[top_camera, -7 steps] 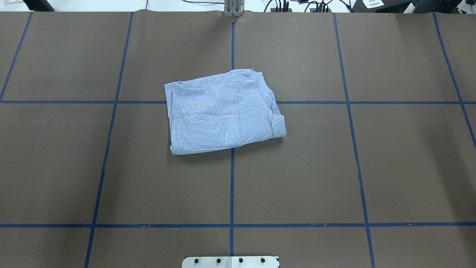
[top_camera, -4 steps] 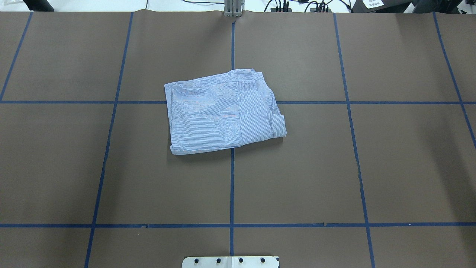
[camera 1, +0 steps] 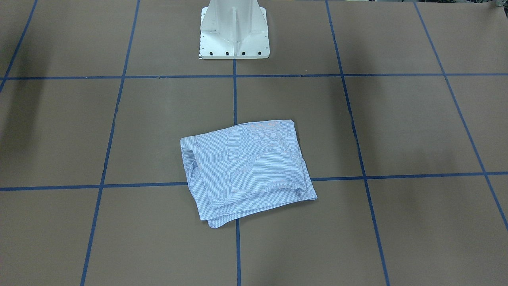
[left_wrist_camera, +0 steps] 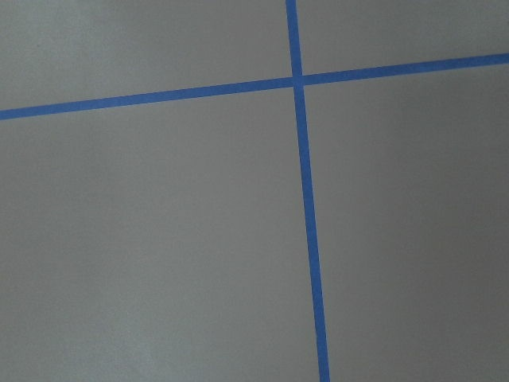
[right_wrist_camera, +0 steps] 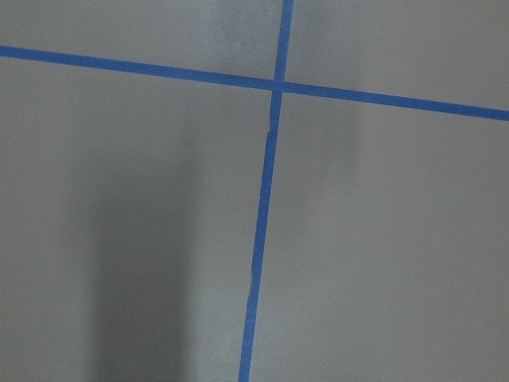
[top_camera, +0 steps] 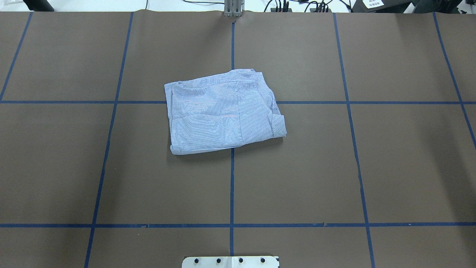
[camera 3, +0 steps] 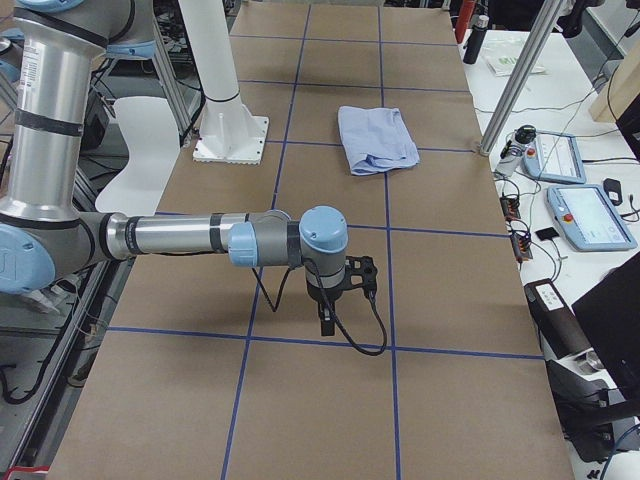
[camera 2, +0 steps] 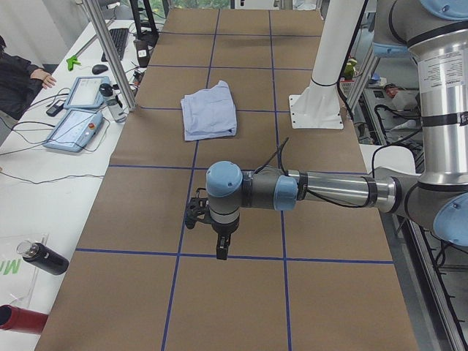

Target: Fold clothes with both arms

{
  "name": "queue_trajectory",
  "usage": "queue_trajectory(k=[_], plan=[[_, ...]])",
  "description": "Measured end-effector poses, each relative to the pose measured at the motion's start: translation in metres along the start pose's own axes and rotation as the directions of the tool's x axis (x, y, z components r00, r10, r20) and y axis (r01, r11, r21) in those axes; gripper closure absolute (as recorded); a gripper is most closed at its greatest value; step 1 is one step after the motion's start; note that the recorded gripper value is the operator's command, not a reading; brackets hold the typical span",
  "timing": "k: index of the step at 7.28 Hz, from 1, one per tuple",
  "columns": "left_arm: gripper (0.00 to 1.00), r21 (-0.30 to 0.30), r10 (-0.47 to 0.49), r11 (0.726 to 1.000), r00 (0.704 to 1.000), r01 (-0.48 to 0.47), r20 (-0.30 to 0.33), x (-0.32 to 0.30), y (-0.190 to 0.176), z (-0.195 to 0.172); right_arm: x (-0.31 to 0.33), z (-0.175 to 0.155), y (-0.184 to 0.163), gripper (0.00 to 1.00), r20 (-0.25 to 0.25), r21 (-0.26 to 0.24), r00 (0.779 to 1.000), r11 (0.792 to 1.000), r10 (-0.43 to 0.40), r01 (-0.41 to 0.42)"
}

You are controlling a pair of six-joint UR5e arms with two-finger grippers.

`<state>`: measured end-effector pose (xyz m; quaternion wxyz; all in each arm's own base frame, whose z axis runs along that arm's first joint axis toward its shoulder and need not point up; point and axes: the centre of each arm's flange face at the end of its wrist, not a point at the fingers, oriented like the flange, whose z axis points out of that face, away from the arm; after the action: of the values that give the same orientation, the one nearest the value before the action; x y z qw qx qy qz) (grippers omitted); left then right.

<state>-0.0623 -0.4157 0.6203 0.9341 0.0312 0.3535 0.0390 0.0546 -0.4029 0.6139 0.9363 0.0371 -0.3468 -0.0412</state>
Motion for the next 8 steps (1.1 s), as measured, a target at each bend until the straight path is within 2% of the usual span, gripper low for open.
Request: queue_trajectory(k=[8], plan=[[0.00, 0.006, 0.004, 1.000, 1.000, -0.004, -0.001, 0.0018, -0.0005, -0.0028, -0.0003, -0.0002, 0.0009, 0.00, 0.002, 0.000, 1.000, 1.000, 0.000, 0.000]])
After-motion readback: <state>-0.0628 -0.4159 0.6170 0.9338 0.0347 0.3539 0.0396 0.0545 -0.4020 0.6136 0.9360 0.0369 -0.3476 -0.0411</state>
